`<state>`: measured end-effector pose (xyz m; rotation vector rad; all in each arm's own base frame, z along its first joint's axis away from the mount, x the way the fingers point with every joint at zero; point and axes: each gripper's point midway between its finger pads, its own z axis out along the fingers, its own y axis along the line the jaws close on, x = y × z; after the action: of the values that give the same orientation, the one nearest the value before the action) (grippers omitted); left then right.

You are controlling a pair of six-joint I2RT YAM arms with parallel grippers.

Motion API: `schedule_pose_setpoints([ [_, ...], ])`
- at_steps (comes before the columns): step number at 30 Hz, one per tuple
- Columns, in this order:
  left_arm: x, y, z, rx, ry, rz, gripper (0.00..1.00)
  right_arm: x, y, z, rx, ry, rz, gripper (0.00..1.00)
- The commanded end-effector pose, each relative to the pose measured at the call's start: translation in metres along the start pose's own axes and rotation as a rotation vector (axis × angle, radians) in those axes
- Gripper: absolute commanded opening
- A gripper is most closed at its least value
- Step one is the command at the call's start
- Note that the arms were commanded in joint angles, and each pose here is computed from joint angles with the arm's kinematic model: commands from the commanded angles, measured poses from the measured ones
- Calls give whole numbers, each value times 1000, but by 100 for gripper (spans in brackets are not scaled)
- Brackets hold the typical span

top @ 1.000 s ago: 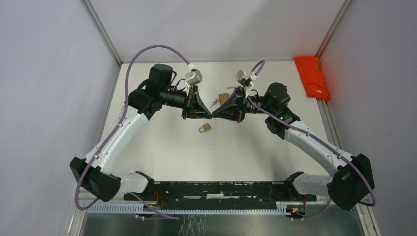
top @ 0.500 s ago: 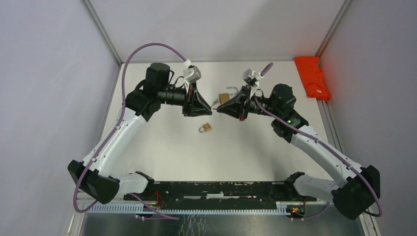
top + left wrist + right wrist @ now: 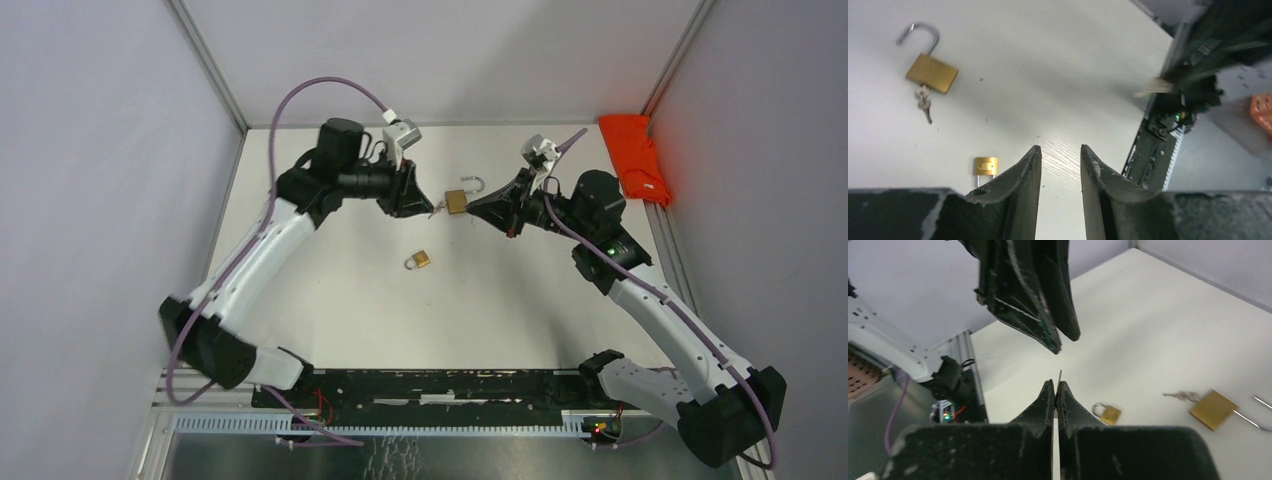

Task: Unlock with the key
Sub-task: Pick up the lock from the center of the board.

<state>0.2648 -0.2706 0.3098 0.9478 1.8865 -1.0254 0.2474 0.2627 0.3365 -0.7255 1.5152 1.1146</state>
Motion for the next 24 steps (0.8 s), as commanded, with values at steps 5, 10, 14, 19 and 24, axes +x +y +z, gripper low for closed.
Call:
schedule_pose_setpoints([
  [5, 106, 108, 65, -366, 376, -344, 42, -1, -43, -34, 180, -21, -22, 0],
  [10, 173, 132, 78, -505, 577, -414, 46, 4, -51, -45, 193, -53, 5, 0],
  [14, 201, 139, 87, -534, 646, -408, 55, 11, -51, -47, 172, -56, 21, 0],
  [19, 221, 151, 89, -619, 695, -335, 57, 15, -49, -47, 160, -51, 33, 0],
  [24, 239, 148, 97, -683, 699, -230, 57, 15, -47, -48, 152, -58, 31, 0],
])
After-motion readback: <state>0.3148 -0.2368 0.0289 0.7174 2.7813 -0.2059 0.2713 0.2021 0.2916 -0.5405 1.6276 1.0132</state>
